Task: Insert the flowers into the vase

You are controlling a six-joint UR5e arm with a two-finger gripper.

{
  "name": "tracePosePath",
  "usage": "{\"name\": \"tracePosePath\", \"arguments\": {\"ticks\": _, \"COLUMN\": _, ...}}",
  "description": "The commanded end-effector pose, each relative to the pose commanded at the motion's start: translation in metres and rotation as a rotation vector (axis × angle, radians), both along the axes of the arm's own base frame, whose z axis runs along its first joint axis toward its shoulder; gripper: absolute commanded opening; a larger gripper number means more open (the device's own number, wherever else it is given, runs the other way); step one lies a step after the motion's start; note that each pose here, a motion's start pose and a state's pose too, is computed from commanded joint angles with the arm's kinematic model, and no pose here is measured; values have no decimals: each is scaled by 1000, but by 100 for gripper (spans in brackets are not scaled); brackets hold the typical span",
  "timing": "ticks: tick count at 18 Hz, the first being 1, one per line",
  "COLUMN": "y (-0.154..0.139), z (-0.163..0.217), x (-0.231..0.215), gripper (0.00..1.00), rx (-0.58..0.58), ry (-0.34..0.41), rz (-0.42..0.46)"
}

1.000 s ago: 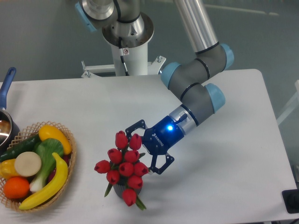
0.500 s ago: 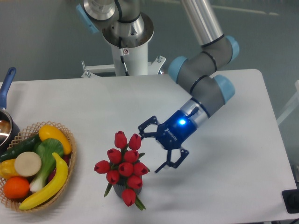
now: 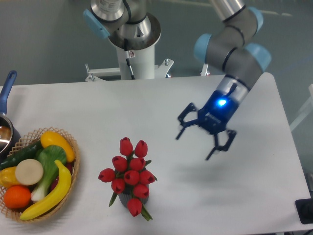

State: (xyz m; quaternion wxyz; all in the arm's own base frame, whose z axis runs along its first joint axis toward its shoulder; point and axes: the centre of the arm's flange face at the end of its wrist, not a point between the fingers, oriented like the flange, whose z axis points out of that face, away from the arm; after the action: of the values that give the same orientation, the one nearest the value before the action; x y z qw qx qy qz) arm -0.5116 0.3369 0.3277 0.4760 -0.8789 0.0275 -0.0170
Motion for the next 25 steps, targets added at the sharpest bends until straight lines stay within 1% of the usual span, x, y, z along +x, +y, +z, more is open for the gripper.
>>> {"name": "tracePosePath", "arguments": {"ticks": 2, "y": -11, "z": -7, "x": -7, "gripper": 100, "rx": -116, "ry": 36, "rz": 34}}
{"name": "tracePosePath", "arguments": {"ticks": 5, "y": -24, "z": -14, "x": -10, "gripper": 100, "rx": -349, "ry": 106, "rz": 85}}
{"name": "tracePosePath", "arguments": {"ticks": 6, "y": -25, "z": -17, "x": -9, "gripper": 100, "rx": -411, "ry": 119, "rz": 97}}
{"name": "tracePosePath", "arguments": {"ticks": 8, "y": -18, "z": -20, "x": -4, "gripper": 100, "rx": -499, "ry": 145, "rz": 98}}
{"name": "tracePosePath", "arguments": {"ticks": 10, "y": -21, "z": -24, "x": -4, "gripper": 100, "rx": -575, "ry": 163, "rz": 108}}
{"name": "tracePosePath", "arguments": {"ticks": 15, "y": -30, "z": -37, "x": -4, "gripper": 100, "rx": -715, "ry": 198, "rz": 103}}
{"name": "tracePosePath", "arguments": {"ticks": 17, "y": -23, "z": -42, "x": 2, "gripper": 100, "rx": -761, "ry": 212, "rz": 90}}
{"name": "tracePosePath", "arguments": {"ticks": 19, "y": -22, "z": -45, "x": 1, "gripper": 100, "rx": -784, "ry": 216, "rz": 89}}
{"name": "tracePosePath", "arguments": {"ticks": 25, "y": -22, "z": -48, "x": -1, "gripper": 100, "rx": -787, "ry": 212, "rz": 87}}
